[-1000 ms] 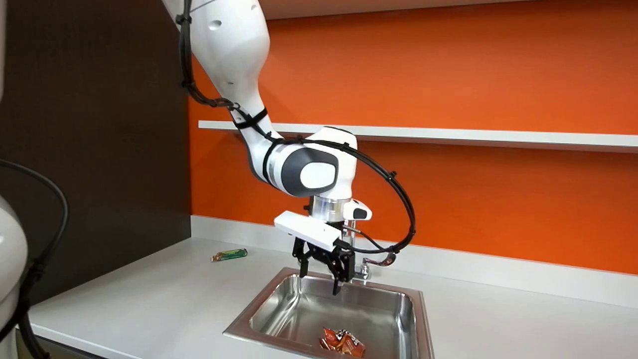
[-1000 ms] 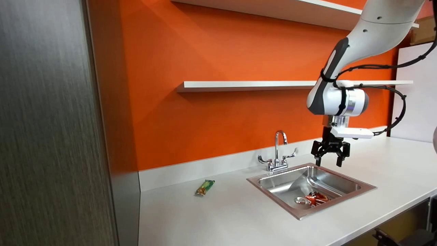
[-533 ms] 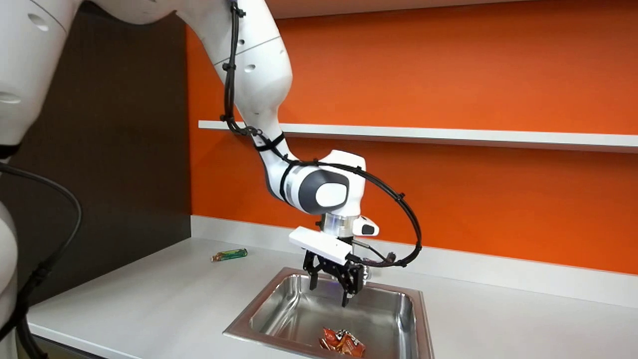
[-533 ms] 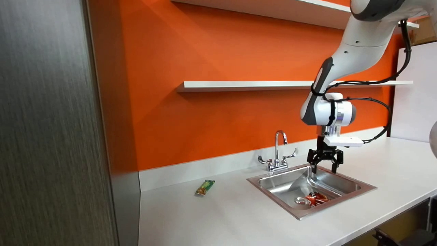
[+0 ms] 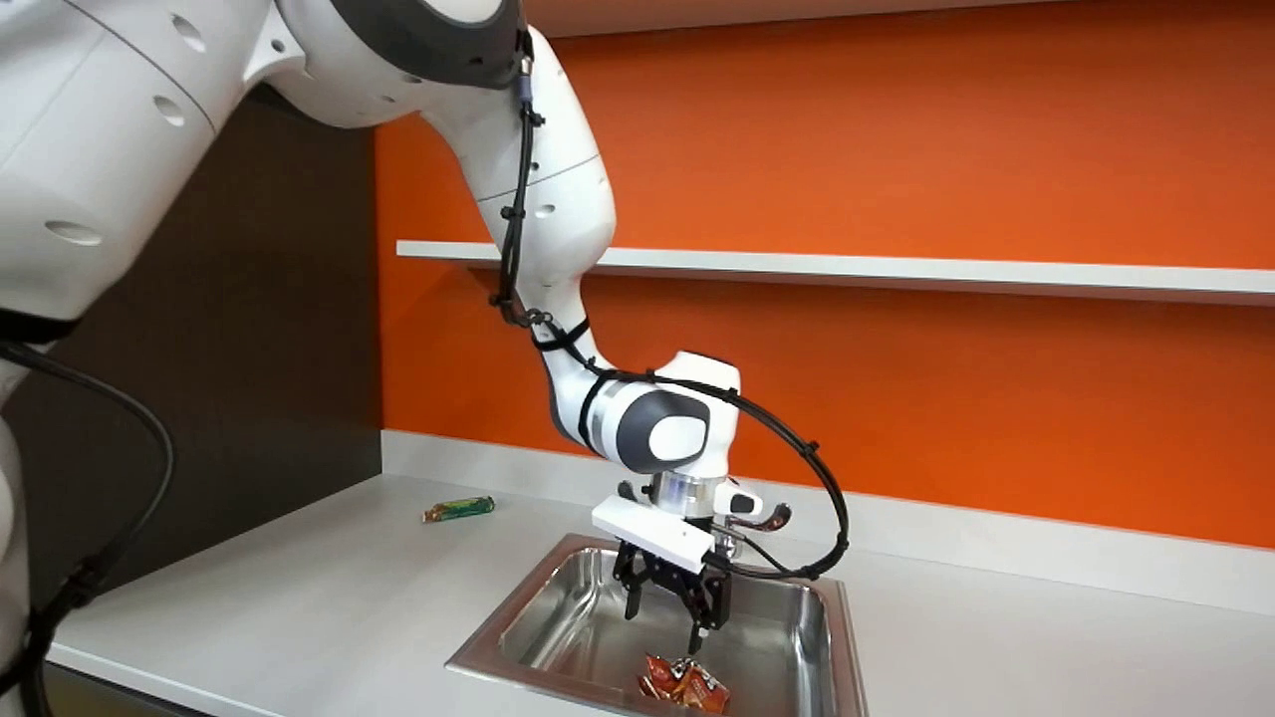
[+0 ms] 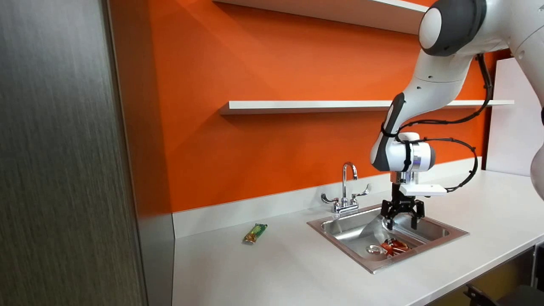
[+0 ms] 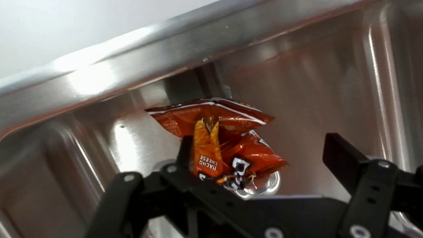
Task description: Remove the packet from the sink
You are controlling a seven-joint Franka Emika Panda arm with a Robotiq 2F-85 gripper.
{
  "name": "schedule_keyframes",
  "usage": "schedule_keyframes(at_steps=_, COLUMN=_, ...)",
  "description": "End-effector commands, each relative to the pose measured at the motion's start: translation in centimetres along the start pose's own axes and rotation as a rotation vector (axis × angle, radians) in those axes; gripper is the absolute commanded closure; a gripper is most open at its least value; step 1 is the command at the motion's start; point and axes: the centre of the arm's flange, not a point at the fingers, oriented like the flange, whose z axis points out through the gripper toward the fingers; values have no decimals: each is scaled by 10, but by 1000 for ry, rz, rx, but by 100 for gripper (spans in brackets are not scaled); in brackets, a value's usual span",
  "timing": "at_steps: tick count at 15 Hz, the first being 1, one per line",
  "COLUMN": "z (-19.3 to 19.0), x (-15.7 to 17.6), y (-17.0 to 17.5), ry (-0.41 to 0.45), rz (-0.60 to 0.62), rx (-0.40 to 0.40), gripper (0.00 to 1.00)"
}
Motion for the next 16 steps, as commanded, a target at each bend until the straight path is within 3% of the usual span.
schedule_keyframes(at_steps=1, z=17, x=17, y=7, ry=-13, rz=-10, rx=-13, gripper=0)
schedule_keyframes(at_steps=16, z=57, x=42, y=18, ry=-49, rz=-43, rx=-83, gripper=0)
